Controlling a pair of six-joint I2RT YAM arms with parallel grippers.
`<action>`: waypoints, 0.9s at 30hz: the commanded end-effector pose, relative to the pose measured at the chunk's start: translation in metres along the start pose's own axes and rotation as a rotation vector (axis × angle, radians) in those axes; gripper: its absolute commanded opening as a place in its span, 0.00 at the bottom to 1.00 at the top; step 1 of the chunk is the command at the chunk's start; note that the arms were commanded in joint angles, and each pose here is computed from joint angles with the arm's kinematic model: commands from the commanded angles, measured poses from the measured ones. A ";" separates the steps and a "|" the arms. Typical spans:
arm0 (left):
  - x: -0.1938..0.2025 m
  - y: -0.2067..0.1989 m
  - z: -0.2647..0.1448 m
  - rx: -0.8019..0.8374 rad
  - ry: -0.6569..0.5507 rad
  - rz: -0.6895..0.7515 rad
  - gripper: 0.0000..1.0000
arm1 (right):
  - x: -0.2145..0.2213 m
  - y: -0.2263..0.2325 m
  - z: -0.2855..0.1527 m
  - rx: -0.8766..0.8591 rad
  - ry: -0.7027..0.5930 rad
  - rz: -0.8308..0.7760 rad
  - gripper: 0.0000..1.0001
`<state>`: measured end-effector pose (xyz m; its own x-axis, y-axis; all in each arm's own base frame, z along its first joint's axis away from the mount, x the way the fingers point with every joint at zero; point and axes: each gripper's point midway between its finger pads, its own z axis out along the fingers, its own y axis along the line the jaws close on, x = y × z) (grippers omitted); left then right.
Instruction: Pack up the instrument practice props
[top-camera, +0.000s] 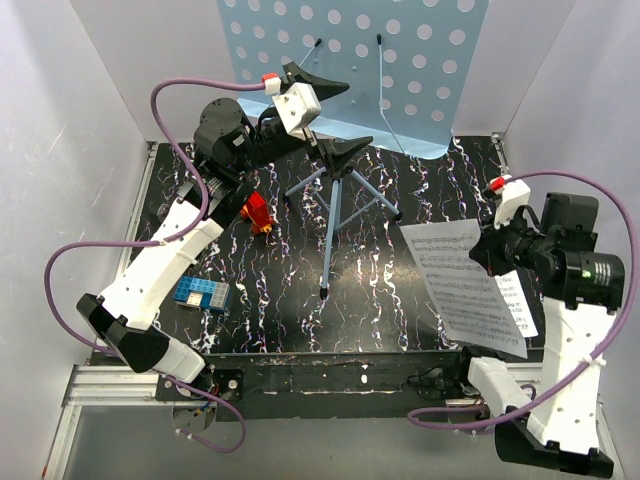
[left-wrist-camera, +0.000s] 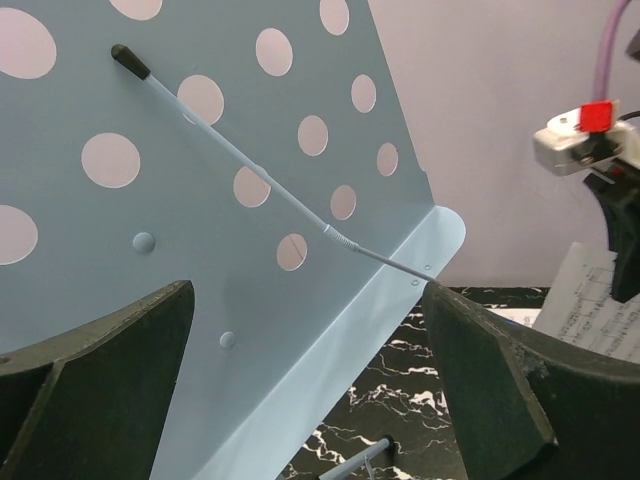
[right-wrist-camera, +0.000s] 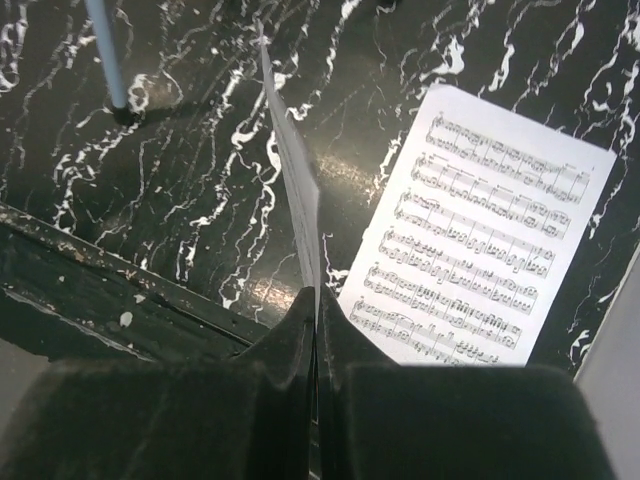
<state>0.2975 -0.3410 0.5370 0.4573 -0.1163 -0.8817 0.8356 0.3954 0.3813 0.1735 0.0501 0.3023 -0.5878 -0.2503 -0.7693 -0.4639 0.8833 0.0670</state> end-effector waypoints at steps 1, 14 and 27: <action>-0.011 0.002 -0.009 -0.019 0.007 0.023 0.98 | 0.010 -0.029 0.023 0.075 0.078 0.035 0.01; -0.006 0.007 -0.016 -0.043 0.049 0.076 0.98 | 0.043 -0.130 0.094 0.305 0.202 -0.033 0.01; 0.003 0.009 -0.018 -0.061 0.071 0.091 0.98 | 0.066 -0.178 0.148 0.262 0.324 -0.005 0.01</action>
<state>0.3109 -0.3365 0.5192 0.4760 -0.0172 -0.8793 0.7982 0.4282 0.4237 0.2897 -0.0556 0.1339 -0.8217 -0.3098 -0.4784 -0.3075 0.9477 -0.0856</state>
